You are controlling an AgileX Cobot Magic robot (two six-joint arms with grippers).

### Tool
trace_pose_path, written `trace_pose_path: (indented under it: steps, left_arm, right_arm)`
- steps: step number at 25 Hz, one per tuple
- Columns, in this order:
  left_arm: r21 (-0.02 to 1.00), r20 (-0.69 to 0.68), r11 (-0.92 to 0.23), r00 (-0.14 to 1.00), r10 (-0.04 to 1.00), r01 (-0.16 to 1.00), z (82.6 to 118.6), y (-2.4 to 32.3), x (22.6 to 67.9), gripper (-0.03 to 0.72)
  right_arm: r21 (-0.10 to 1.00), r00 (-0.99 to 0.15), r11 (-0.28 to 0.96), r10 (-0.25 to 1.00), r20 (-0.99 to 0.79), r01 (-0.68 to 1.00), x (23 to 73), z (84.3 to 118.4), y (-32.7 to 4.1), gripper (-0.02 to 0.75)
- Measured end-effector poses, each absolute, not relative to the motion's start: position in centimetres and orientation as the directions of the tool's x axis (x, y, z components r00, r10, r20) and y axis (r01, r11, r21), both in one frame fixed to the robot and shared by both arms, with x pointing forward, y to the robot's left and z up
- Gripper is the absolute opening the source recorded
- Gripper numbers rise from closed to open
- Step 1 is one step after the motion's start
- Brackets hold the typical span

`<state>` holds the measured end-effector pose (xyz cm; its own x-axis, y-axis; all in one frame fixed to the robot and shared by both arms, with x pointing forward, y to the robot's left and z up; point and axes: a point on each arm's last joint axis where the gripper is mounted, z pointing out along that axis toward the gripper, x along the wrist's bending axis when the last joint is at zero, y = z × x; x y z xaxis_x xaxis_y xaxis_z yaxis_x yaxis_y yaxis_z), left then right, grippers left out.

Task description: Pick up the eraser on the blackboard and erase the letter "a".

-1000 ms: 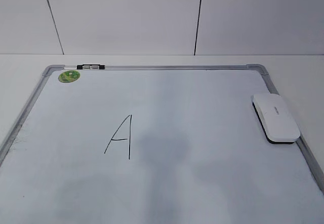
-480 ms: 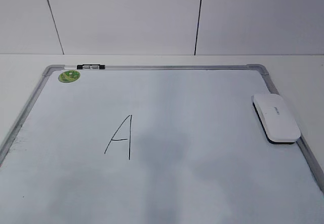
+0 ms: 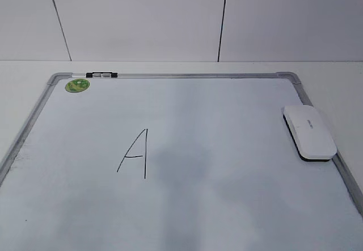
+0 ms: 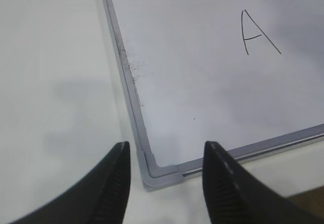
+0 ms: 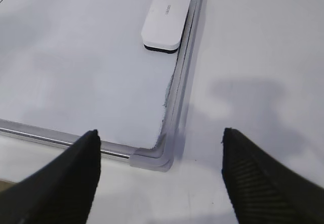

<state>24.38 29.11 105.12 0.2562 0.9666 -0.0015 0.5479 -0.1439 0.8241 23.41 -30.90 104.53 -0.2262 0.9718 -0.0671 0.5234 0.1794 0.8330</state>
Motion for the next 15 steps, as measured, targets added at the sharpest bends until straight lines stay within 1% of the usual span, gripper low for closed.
trace_pose_path:
  steps: [9, 15]
  left_arm:
    - [0.826, -0.001, -0.143, 0.256, 0.967, 0.546, 105.14, 29.11, 24.39, 0.295]
    - [0.848, 0.004, -0.139, 0.256, 0.967, 0.511, 105.15, 29.19, 23.75, 0.264]
  right_arm:
    - [0.834, -0.226, 0.179, 0.972, -0.067, 0.521, 23.42, 104.54, -30.89, 0.593]
    - [0.851, -0.226, 0.174, 0.972, -0.067, 0.495, 23.02, 104.54, -31.02, 0.592]
